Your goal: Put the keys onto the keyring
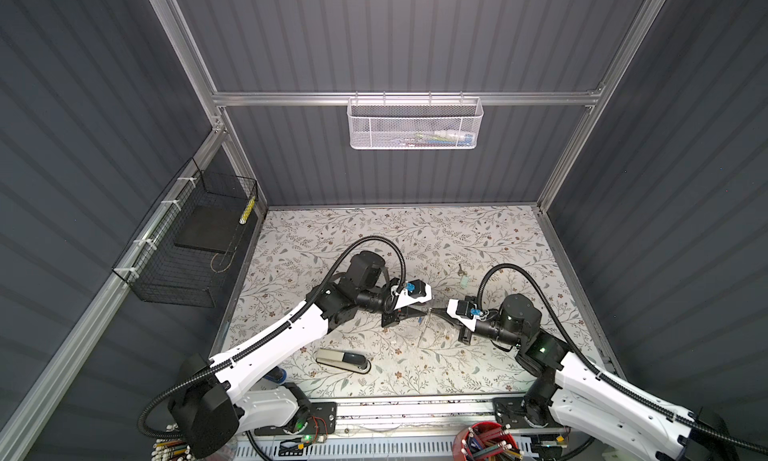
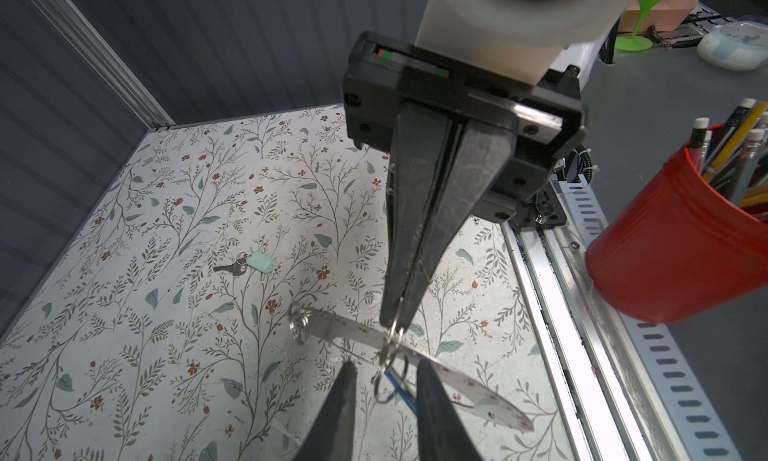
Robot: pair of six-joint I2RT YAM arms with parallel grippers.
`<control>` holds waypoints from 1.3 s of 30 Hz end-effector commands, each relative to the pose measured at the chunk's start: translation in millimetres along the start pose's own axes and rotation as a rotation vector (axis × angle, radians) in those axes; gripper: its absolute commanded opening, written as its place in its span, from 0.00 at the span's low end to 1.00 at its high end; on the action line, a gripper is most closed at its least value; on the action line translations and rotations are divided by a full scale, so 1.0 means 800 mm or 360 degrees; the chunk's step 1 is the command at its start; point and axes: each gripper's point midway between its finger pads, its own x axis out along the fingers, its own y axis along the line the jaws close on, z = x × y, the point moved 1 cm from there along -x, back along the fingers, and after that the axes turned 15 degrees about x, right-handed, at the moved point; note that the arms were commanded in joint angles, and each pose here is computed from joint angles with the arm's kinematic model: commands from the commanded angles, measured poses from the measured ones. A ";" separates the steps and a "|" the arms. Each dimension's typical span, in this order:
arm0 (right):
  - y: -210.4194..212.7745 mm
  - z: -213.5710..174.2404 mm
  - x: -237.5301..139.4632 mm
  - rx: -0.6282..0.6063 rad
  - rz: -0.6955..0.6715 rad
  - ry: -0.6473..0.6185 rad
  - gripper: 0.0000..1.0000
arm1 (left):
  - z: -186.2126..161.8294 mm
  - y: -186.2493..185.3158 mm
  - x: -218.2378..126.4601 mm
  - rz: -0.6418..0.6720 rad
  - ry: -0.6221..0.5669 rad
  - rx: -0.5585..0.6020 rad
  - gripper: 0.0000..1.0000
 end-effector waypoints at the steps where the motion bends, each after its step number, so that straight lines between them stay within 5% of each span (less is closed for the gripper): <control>1: 0.003 0.011 -0.002 -0.0009 0.0025 -0.0060 0.00 | 0.007 0.005 -0.002 -0.0009 -0.0017 0.0022 0.28; 19: 0.000 0.006 0.002 0.0009 0.0018 -0.0039 0.00 | 0.012 0.004 0.003 -0.0069 -0.0054 0.0015 0.01; 26: -0.039 0.006 -0.011 -0.0063 -0.0326 -0.0007 0.27 | 0.000 0.009 0.000 -0.0090 0.0103 -0.0036 0.00; 39: -0.016 0.023 -0.002 -0.0026 -0.0110 -0.0039 0.31 | -0.009 0.021 0.002 -0.0151 0.0327 -0.0155 0.00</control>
